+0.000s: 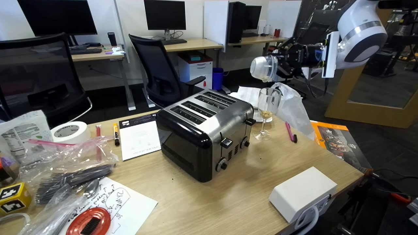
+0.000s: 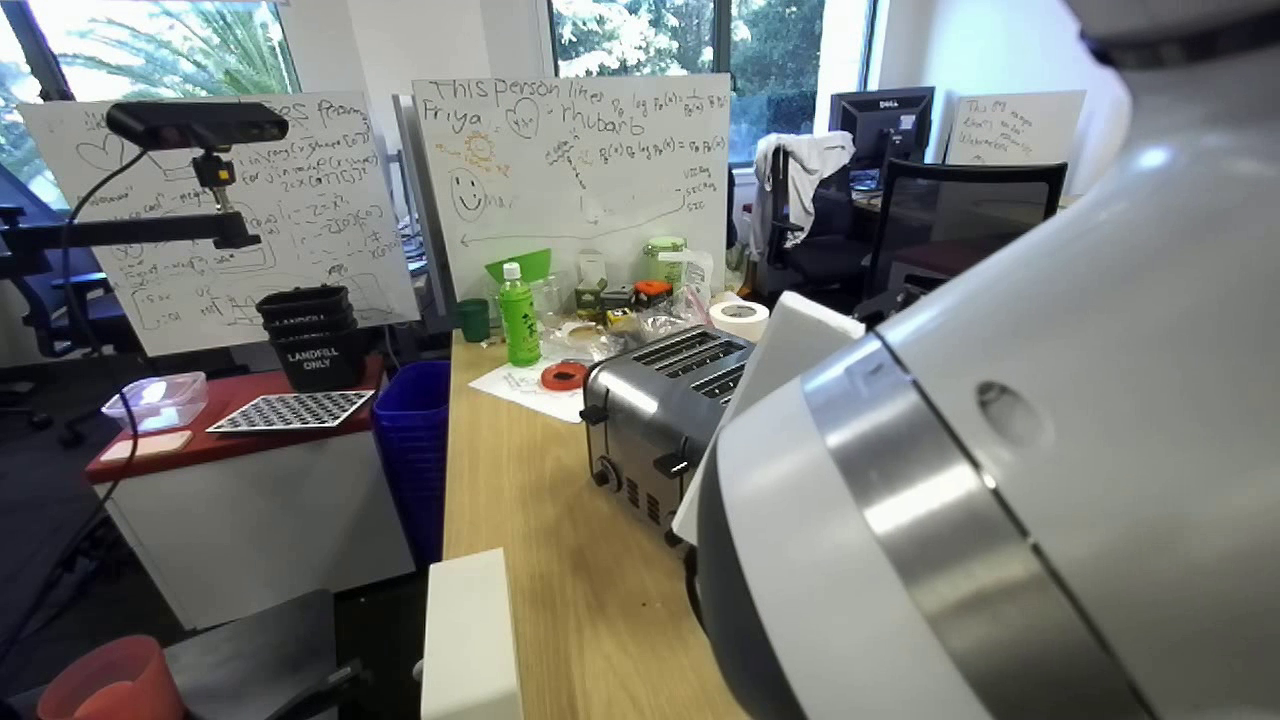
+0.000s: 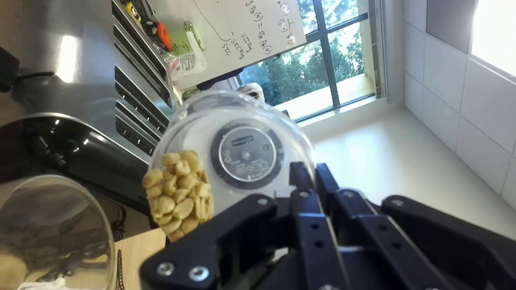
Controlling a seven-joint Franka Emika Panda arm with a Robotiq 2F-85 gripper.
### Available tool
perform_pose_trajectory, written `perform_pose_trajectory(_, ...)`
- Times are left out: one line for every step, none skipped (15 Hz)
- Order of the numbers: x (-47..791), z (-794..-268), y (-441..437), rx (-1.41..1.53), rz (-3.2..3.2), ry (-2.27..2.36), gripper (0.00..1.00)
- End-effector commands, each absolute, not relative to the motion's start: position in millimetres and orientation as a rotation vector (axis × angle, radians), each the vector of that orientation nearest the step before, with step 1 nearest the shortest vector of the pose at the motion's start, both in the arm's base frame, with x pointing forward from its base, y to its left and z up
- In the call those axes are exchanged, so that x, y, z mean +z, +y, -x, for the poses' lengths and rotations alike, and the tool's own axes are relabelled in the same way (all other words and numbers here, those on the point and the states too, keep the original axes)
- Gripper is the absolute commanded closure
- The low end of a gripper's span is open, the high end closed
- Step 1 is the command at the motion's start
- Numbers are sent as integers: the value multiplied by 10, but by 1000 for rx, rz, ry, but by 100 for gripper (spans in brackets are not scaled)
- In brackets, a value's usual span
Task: Pour the contents in the small clear bowl on the left into the glass on the right
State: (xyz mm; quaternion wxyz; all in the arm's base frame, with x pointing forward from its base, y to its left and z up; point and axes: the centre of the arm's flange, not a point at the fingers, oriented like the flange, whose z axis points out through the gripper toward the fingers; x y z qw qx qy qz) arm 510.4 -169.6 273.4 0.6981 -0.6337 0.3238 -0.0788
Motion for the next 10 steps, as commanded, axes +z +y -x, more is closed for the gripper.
perform_pose_trajectory(2693,-5143,-1675,-155,1390,746,98)
perform_pose_trajectory(2687,-5146,-1674,-146,1379,751,98)
perform_pose_trajectory(2680,-5144,-1673,-136,1374,757,98)
perform_pose_trajectory(2665,-5140,-1671,-130,1374,762,98)
perform_pose_trajectory(2652,-5140,-1670,-125,1372,767,98)
perform_pose_trajectory(2638,-5140,-1668,-116,1367,774,98)
perform_pose_trajectory(2624,-5140,-1662,-107,1362,779,98)
perform_pose_trajectory(2603,-5142,-1653,-96,1357,781,98)
perform_pose_trajectory(2579,-5146,-1643,-89,1353,789,98)
perform_pose_trajectory(2558,-5153,-1635,-81,1346,796,98)
